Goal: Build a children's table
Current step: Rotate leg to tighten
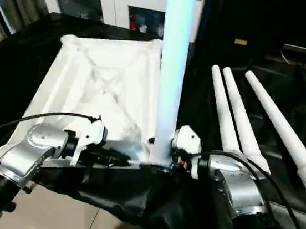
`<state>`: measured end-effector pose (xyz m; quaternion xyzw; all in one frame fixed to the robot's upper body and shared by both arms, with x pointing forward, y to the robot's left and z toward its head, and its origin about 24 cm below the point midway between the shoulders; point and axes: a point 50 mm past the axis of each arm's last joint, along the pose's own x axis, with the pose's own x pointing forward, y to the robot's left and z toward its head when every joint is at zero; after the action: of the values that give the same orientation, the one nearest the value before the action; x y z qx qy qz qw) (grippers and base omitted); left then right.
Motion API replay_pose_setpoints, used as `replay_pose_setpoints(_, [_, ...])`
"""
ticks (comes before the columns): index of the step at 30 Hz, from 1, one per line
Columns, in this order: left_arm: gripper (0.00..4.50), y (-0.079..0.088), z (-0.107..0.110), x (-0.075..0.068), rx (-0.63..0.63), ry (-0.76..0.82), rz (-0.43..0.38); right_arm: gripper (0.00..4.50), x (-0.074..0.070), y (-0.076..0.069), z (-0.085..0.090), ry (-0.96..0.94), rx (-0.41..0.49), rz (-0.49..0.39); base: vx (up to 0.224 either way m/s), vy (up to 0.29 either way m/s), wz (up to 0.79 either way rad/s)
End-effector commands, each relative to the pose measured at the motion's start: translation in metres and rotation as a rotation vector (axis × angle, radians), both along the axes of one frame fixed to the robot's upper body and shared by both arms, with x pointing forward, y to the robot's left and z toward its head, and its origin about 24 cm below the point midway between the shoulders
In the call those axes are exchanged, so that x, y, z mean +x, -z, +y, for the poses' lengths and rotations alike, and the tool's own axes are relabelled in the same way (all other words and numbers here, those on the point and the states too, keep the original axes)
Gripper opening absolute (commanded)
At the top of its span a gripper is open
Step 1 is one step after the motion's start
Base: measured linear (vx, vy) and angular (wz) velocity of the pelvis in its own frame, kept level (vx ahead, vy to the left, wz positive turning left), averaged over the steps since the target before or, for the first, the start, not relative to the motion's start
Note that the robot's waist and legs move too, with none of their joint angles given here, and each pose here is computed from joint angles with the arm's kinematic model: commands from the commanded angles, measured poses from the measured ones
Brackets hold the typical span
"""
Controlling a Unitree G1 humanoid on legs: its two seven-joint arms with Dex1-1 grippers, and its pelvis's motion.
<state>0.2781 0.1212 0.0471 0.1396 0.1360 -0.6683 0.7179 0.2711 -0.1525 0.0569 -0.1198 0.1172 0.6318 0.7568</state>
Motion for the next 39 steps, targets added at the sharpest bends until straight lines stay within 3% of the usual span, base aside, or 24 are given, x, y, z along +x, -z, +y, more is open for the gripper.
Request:
replay_pose_setpoints(1, [0.0, -0.017, -0.005, 0.004, -0.056, 0.025, -0.072, 3.41, -0.009, 0.007, 0.012, -0.113, -0.032, 0.034, 0.0, 0.0, 0.0])
replay_pose_setpoints(9, [0.0, -0.017, -0.003, 0.005, -0.045, 0.024, -0.074, 2.78, -0.012, 0.009, 0.013, -0.132, -0.044, 0.043, 0.0, 0.0, 0.0])
replay_pose_setpoints(17, [0.0, -0.017, -0.007, 0.01, -0.066, -0.061, -0.104, 2.72, -0.007, 0.011, 0.021, -0.028, 0.025, 0.056, 0.0, 0.0, 0.0])
replay_pose_setpoints(21, [0.0, -0.02, -0.019, 0.027, -0.071, -0.254, -0.161, 2.72, 0.016, 0.015, 0.029, 0.277, 0.064, -0.013, 0.0, 0.0, 0.0])
replay_pose_setpoints(23, [0.0, -0.022, -0.024, 0.033, -0.088, -0.32, -0.172, 2.72, 0.026, 0.017, 0.031, 0.411, 0.079, -0.016, 0.0, 0.0, 0.0])
replay_pose_setpoints(25, [0.0, -0.028, -0.039, 0.038, -0.126, -0.41, -0.195, 2.72, 0.043, 0.019, 0.036, 0.662, 0.129, 0.004, 0.0, 0.0, 0.0])
replay_pose_setpoints(27, [0.0, -0.029, -0.045, 0.038, -0.139, -0.436, -0.199, 2.72, 0.048, 0.02, 0.039, 0.738, 0.148, 0.021, 0.0, 0.0, 0.0])
replay_pose_setpoints(30, [0.0, -0.031, -0.057, 0.041, -0.168, -0.52, -0.207, 2.72, 0.056, 0.018, 0.049, 0.845, 0.165, 0.022, 0.0, 0.0, 0.0])
replay_pose_setpoints(35, [0.0, -0.029, -0.075, 0.04, -0.173, -0.546, -0.224, 2.72, 0.06, 0.014, 0.07, 0.842, 0.169, -0.022, 0.0, 0.0, 0.0])
replay_pose_setpoints(36, [0.0, -0.029, -0.076, 0.04, -0.171, -0.538, -0.225, 3.26, 0.06, 0.013, 0.071, 0.832, 0.17, -0.028, 0.0, 0.0, 0.0])
replay_pose_setpoints(39, [0.0, -0.028, -0.07, 0.037, -0.15, -0.477, -0.228, 3.42, 0.059, 0.011, 0.07, 0.77, 0.169, -0.043, 0.0, 0.0, 0.0])
